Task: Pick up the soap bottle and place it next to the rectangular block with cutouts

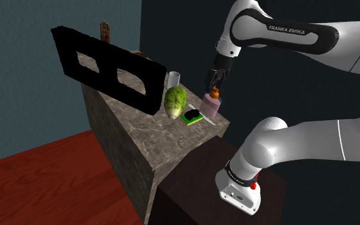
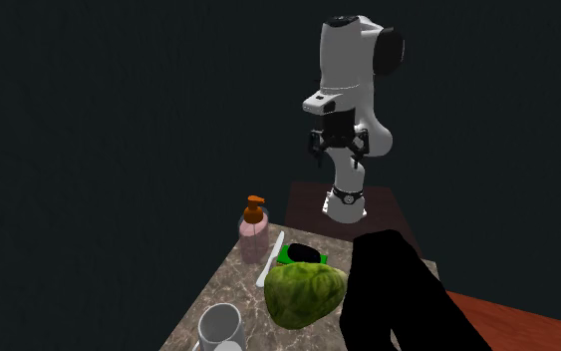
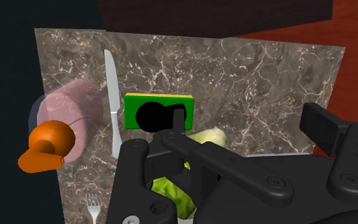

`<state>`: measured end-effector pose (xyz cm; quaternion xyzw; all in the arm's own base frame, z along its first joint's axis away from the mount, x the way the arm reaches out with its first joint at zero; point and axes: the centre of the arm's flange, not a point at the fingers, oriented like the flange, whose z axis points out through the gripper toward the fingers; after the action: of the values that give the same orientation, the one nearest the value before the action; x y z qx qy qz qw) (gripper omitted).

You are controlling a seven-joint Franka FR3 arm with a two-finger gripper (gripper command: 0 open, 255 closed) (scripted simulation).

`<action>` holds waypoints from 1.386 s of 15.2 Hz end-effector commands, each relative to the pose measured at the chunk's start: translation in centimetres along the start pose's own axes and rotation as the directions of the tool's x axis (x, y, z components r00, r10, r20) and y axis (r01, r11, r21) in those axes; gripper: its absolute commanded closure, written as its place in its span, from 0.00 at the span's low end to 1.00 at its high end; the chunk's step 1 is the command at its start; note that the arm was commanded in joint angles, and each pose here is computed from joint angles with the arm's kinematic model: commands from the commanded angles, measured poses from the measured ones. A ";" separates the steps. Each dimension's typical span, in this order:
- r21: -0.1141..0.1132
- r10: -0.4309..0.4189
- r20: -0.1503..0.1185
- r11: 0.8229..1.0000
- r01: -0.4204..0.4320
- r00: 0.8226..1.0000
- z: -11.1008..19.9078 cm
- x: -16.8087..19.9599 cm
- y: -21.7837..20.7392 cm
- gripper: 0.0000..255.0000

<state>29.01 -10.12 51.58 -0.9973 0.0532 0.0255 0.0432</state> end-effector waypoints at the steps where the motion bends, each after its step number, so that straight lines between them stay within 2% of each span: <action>1: -0.009 0.010 -0.007 1.000 -0.010 1.000 1.4 0.5 2.3 0.00; 18: -0.071 0.102 -0.057 0.992 -0.106 0.993 11.5 3.2 21.0 0.00; 21: -0.073 0.105 -0.059 0.991 -0.109 0.993 12.8 3.3 21.7 0.00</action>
<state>29.41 -30.54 37.57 -0.9943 0.1063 0.0028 0.0032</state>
